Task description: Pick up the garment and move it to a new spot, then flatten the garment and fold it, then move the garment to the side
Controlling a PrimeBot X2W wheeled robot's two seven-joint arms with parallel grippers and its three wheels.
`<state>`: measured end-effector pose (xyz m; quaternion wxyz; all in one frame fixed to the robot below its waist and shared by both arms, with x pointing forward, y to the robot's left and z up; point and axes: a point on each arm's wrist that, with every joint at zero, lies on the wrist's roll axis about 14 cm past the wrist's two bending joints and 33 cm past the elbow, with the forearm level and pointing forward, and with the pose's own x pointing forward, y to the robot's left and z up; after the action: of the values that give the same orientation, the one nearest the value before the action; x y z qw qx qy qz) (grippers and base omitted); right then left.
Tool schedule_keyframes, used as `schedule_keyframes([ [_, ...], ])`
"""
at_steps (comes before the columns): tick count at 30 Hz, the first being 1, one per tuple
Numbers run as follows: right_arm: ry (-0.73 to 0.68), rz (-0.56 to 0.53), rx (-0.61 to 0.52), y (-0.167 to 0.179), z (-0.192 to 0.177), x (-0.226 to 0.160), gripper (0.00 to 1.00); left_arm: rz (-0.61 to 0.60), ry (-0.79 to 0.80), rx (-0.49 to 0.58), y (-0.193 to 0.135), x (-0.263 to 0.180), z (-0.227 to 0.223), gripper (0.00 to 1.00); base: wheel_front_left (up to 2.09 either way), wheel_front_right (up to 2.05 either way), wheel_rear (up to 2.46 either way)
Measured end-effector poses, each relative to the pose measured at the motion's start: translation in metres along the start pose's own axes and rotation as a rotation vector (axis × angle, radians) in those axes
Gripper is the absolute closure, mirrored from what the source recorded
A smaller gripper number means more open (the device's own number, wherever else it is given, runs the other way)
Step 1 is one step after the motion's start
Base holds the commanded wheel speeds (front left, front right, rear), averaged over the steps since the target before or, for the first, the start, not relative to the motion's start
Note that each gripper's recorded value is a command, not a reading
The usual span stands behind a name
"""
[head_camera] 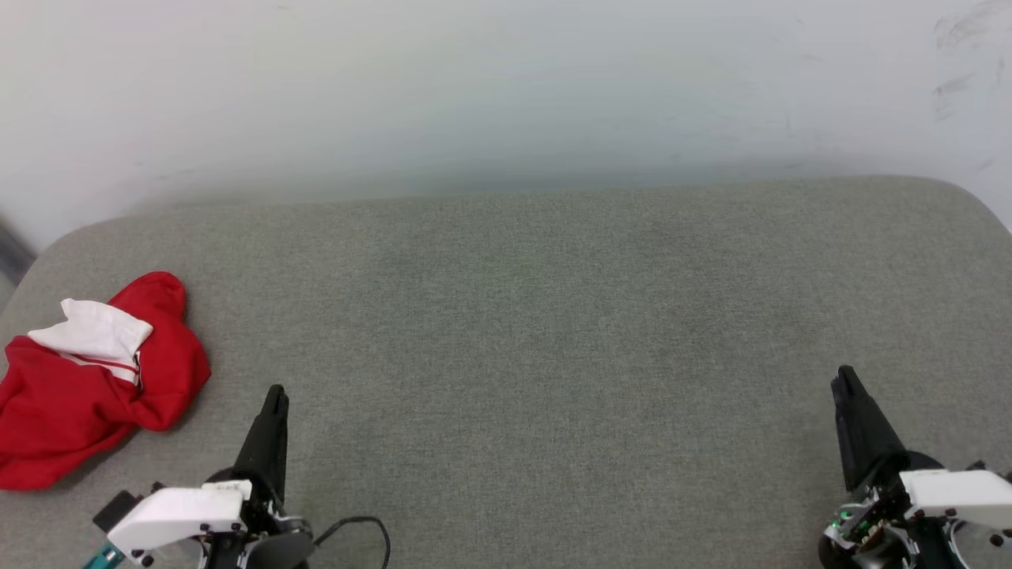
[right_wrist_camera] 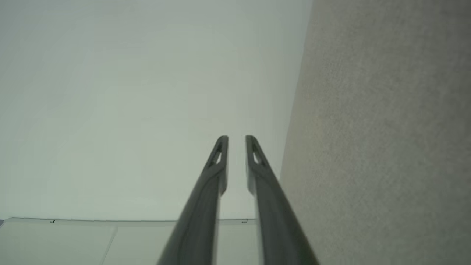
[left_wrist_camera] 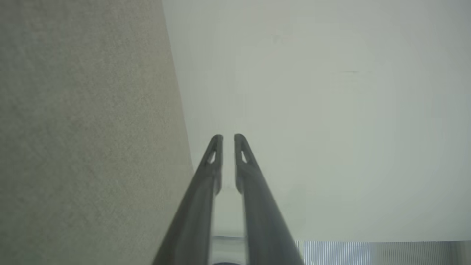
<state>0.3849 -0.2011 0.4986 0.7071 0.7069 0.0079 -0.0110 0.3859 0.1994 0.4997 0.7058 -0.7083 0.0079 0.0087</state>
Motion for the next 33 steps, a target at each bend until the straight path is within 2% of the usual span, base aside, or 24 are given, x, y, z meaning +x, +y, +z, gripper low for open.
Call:
schedule_keyframes([
  [4, -0.007, -0.043, 0.005, -0.015, 0.0, -0.007, 0.0, 0.048, 0.0, -0.008, 0.016, -0.007, -0.003, 0.0, 0.0, 0.0, 0.0],
  [20, -0.042, 0.029, -0.034, 0.009, 0.002, -0.003, 0.0, -0.015, 0.006, 0.034, -0.004, -0.001, -0.019, 0.0, 0.0, 0.0, 0.0],
  [25, -0.041, 0.05, -0.099, 0.016, 0.001, -0.002, 0.0, -0.054, 0.009, 0.09, -0.016, 0.001, -0.023, 0.0, 0.0, 0.0, 0.0],
  [33, -0.033, 0.078, -0.298, 0.025, 0.0, 0.001, 0.0, -0.123, 0.012, 0.267, -0.037, 0.002, -0.03, 0.0, 0.0, 0.0, 0.0],
])
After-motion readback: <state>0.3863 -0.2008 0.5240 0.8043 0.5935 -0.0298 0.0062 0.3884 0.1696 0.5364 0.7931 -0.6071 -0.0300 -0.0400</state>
